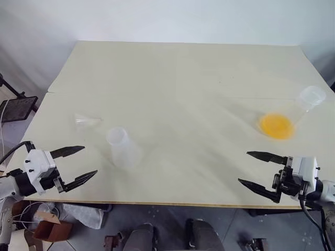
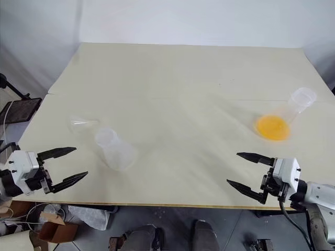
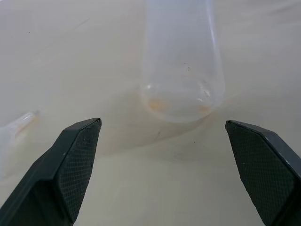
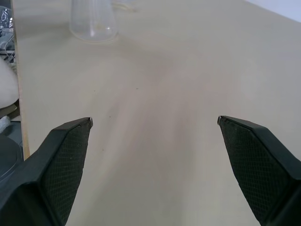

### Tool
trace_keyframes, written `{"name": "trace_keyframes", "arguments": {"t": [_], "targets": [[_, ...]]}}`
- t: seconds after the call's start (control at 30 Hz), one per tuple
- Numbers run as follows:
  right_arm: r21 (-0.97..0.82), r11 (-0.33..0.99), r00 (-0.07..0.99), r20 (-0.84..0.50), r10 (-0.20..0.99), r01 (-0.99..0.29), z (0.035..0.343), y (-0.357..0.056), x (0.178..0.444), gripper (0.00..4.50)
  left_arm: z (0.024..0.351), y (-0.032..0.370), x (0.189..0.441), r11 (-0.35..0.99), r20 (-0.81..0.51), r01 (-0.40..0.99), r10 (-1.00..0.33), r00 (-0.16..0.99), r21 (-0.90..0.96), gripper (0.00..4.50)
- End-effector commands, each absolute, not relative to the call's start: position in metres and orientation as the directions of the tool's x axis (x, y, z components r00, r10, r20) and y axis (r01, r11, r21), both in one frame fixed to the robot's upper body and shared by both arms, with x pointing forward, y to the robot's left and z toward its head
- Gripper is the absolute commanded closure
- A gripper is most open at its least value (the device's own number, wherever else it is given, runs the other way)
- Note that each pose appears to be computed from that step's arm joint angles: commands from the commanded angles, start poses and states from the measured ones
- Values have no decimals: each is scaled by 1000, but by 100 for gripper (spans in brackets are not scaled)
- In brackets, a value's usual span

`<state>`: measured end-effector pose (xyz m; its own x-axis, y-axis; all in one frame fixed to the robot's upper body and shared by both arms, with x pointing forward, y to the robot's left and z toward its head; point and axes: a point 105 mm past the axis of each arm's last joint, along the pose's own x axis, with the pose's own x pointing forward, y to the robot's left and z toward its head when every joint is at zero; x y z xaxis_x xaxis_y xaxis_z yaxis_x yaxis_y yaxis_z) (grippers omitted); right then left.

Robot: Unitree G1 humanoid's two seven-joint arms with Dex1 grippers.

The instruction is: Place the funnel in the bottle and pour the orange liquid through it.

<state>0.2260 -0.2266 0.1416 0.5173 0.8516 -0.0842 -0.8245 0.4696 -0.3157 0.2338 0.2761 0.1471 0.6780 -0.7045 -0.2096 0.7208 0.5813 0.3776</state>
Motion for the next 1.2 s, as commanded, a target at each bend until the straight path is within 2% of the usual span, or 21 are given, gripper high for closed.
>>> {"name": "trace_keyframes", "arguments": {"t": [0.03,0.5,0.7,0.87,1.0,1.1,1.2], "targets": [[-348,458,511,-75,856,-818,147,-226,227,2,151,280,234,583,-204,700,-690,695,413,0],[-323,452,498,-69,865,-831,142,-219,230,2,150,284,236,632,-165,679,-675,719,373,0],[-289,492,496,64,866,-821,164,-201,244,2,142,305,217,767,-99,593,-588,802,244,0],[-318,453,438,121,891,-833,182,-178,246,2,121,338,194,877,-100,453,-443,891,157,0],[-342,418,390,151,908,-842,193,-164,245,2,108,353,177,911,-121,395,-381,916,117,0],[-348,384,357,142,923,-855,193,-160,243,2,106,356,171,916,-118,387,-375,920,109,0],[-339,378,352,139,926,-862,194,-159,243,2,119,338,179,880,-73,464,-459,886,99,0]]}}
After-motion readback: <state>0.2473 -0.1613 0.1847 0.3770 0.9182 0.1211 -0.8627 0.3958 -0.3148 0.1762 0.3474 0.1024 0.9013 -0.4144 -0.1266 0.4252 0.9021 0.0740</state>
